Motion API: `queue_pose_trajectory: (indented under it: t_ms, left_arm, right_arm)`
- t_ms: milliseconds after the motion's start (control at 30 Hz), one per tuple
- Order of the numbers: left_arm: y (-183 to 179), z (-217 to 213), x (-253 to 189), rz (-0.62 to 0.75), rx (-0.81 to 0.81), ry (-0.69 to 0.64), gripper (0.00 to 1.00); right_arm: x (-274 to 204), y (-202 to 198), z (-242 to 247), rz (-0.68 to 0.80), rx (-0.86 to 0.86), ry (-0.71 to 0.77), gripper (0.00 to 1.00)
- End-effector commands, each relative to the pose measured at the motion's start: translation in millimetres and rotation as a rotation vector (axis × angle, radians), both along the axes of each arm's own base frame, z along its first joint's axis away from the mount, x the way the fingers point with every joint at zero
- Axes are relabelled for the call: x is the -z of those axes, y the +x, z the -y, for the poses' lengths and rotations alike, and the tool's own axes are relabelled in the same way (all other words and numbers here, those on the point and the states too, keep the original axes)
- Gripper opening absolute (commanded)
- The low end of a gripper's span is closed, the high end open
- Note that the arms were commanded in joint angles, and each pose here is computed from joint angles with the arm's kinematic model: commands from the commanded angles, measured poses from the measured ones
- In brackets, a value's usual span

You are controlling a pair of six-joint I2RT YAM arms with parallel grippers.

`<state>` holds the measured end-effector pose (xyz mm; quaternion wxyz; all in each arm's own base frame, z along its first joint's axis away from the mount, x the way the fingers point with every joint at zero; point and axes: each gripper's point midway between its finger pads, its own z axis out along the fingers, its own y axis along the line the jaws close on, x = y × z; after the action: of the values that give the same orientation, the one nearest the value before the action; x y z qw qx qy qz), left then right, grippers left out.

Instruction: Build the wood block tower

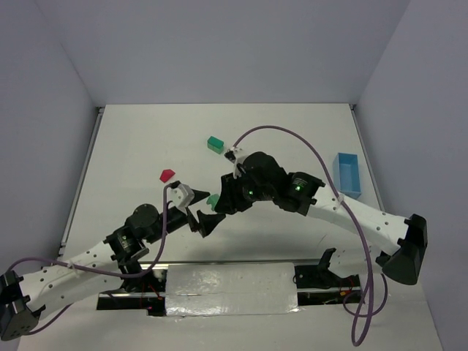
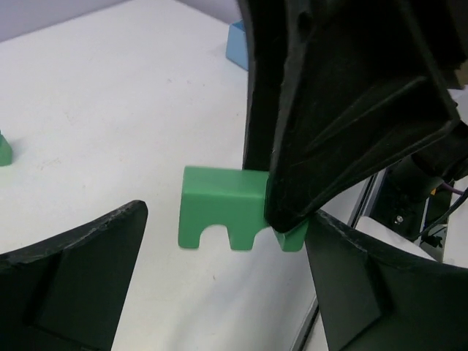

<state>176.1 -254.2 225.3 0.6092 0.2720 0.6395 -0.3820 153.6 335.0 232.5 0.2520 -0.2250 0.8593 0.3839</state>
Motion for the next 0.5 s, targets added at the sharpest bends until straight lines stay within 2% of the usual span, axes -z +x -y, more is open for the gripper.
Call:
queue_pose_trajectory:
  t_ms: [0,33,100,167,200,233,300,333,400,433,467]
  left_arm:
    - [6.5,0.7,-20.7,-0.066,-0.043,-0.019,1.00]
    - [6.4,1.6,-34.1,-0.101,-0.048,-0.044,1.00]
    - [3.7,-4.0,-24.5,-0.183,-0.070,-0.003,0.99]
    - [1.8,-12.4,-40.0,-0.252,-0.110,-0.020,1.00]
    - [7.2,-22.2,-53.4,-0.269,-0.175,-0.036,0.99]
    - [3.5,-33.7,-36.2,-0.363,-0.226,0.018,1.00]
    - [11.0,-57.1,-46.7,-0.416,-0.368,0.016,1.00]
    - [8.0,-73.1,-28.2,-0.469,-0.436,0.100,1.00]
    - [16.4,-102.8,-35.2,-0.488,-0.610,0.108,1.00]
    - [13.3,-119.0,-19.2,-0.519,-0.680,0.200,1.00]
    - [15.1,-127.7,-21.5,-0.517,-0.728,0.214,1.00]
  right_arm:
    - [-32.9,22.3,12.9,0.205,0.076,0.081,0.00]
    - [-34.9,34.4,23.3,0.267,0.119,0.086,0.00]
    - [-36.4,53.1,37.5,0.337,0.182,0.078,0.00]
    - [-41.7,75.8,54.2,0.426,0.225,0.078,0.00]
    - [-44.1,82.8,59.0,0.458,0.233,0.073,0.00]
    - [-49.2,92.3,60.6,0.519,0.224,0.070,0.00]
    - [-49.1,109.7,61.1,0.564,0.204,0.061,0.00]
    - [-59.2,119.6,58.0,0.649,0.169,0.053,0.00]
    - [-62.0,143.0,49.8,0.749,0.147,0.023,0.00]
    - [-59.7,154.6,48.6,0.825,0.108,-0.030,0.00]
    - [-58.5,169.8,52.0,0.843,0.113,-0.049,0.00]
